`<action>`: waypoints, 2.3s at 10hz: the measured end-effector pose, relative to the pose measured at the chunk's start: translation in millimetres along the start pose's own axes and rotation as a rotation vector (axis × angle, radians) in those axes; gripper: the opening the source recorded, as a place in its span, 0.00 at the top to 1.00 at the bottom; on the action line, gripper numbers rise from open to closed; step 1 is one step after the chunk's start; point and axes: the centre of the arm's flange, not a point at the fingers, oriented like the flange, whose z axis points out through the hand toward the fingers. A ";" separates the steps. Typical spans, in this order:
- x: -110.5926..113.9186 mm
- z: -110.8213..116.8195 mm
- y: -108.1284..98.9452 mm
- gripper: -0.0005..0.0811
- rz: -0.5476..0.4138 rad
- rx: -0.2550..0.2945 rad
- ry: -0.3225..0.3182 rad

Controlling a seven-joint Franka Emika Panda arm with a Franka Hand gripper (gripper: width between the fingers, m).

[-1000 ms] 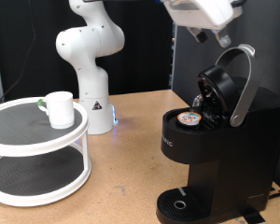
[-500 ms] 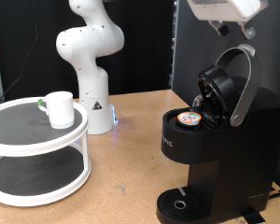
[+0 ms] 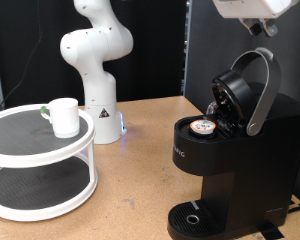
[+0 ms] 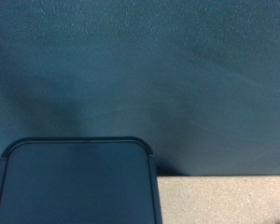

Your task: Make a cup of coffee with the keurig machine

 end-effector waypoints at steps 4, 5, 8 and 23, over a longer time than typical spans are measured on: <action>1.9 8.3 -4.8 0.90 0.011 0.002 -0.011; 1.8 12.0 -3.9 0.97 0.020 0.000 -0.016; 1.9 23.9 2.7 0.99 0.036 -0.008 -0.024; 5.6 43.9 -0.1 0.99 0.028 0.017 -0.067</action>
